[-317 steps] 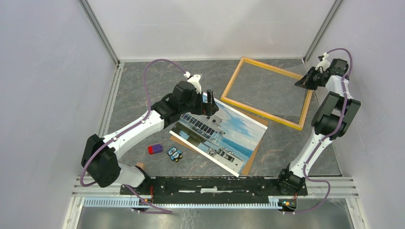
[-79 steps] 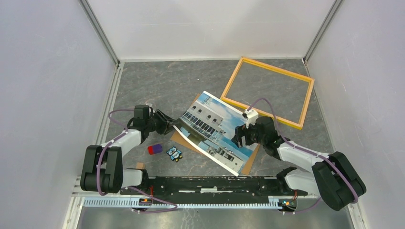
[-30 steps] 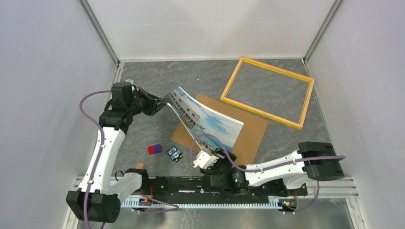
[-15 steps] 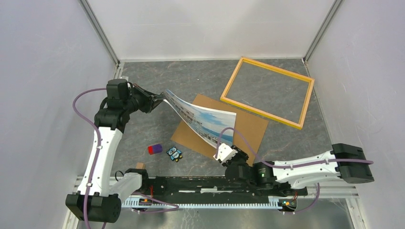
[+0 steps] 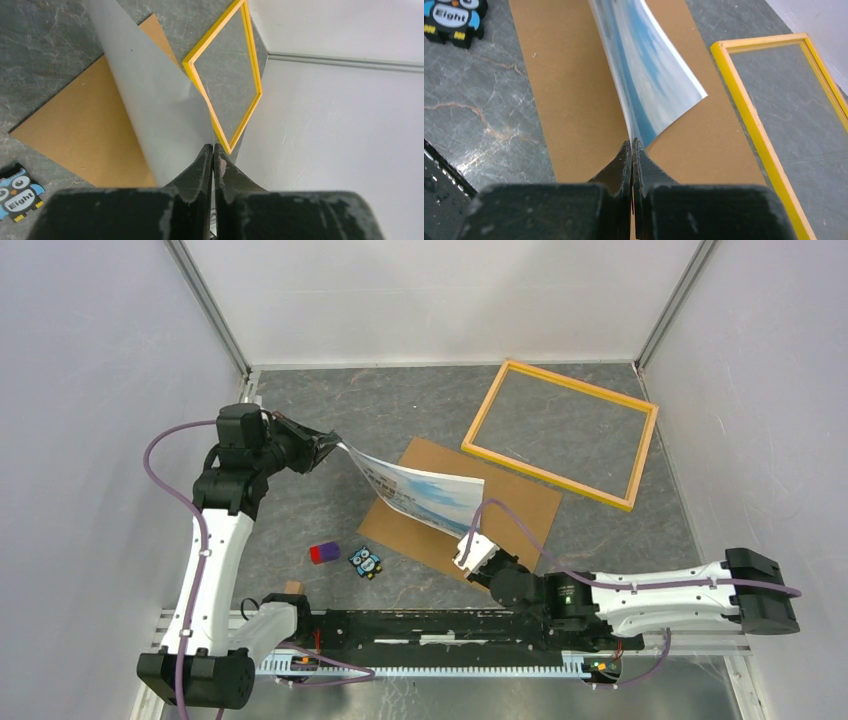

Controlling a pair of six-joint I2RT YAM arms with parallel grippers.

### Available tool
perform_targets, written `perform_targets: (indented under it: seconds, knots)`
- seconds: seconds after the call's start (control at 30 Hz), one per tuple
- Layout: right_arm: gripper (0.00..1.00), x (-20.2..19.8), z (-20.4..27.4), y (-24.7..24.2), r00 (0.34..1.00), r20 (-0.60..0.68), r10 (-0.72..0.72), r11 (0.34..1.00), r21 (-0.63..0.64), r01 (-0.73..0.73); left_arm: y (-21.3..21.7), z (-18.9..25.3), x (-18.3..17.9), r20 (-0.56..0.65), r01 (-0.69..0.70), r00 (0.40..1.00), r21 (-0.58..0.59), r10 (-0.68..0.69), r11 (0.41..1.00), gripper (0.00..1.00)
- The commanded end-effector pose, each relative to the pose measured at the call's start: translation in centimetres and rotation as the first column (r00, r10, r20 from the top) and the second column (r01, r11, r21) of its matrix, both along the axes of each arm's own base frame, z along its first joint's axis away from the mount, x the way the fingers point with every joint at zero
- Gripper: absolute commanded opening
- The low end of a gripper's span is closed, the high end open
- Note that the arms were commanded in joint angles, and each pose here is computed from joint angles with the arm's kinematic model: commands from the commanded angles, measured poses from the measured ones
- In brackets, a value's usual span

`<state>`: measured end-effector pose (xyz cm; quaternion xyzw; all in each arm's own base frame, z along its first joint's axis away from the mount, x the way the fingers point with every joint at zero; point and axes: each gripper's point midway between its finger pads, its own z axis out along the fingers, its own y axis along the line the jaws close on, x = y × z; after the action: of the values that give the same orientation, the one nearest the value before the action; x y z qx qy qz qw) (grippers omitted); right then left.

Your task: Put the photo into the frame

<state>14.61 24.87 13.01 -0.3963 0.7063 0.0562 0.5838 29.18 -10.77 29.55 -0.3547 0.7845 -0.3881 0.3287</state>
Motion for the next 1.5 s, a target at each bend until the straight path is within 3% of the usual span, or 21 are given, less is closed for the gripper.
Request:
perform_targets:
  seconds: [0.0,0.23,0.47,0.63,0.73,0.9,1.13,1.33,1.47]
  knots:
    - [0.0,0.5,5.2,1.7,0.999,0.015,0.041,0.99,0.138,-0.043,0.9,4.9,0.0,0.201,-0.003,0.98,0.09,-0.015,0.996,0.23]
    - [0.0,3.1,9.1,2.5,0.99,-0.118,0.076,0.97,0.239,-0.046,2.6,8.0,-1.2,0.349,-0.046,0.936,0.269,-0.053,0.962,0.99]
    - [0.0,7.2,13.8,3.1,0.946,-0.309,0.094,0.964,0.267,-0.008,4.6,13.5,-3.8,0.508,-0.16,0.858,0.405,-0.076,0.9,1.0]
    - [0.0,10.1,16.5,3.8,0.876,-0.441,0.196,0.935,0.353,-0.031,4.9,15.4,-4.5,0.539,-0.183,0.839,0.42,-0.081,0.889,1.0]
    - [0.0,12.2,16.6,3.4,0.796,-0.54,0.273,0.9,0.436,-0.013,4.7,15.5,-4.2,0.527,-0.172,0.846,0.413,-0.081,0.894,1.0]
    - [0.0,15.0,15.2,1.0,0.672,-0.652,0.352,0.854,0.517,0.055,4.2,16.6,-3.7,0.538,-0.152,0.838,0.398,-0.096,0.905,1.0]
    - [0.0,16.4,12.7,-1.0,0.651,-0.702,0.289,0.871,0.476,0.126,2.8,15.4,0.5,0.463,-0.059,0.876,0.38,-0.135,0.923,1.0]
    - [0.0,20.5,8.5,-5.1,0.572,-0.783,0.242,0.847,0.459,0.27,1.3,14.2,2.7,0.44,0.034,0.875,0.365,-0.205,0.93,1.0]
    - [0.0,22.9,5.0,-8.9,0.494,-0.85,0.182,0.87,0.374,0.323,-0.2,11.8,4.1,0.415,0.116,0.876,0.309,-0.243,0.944,1.0]
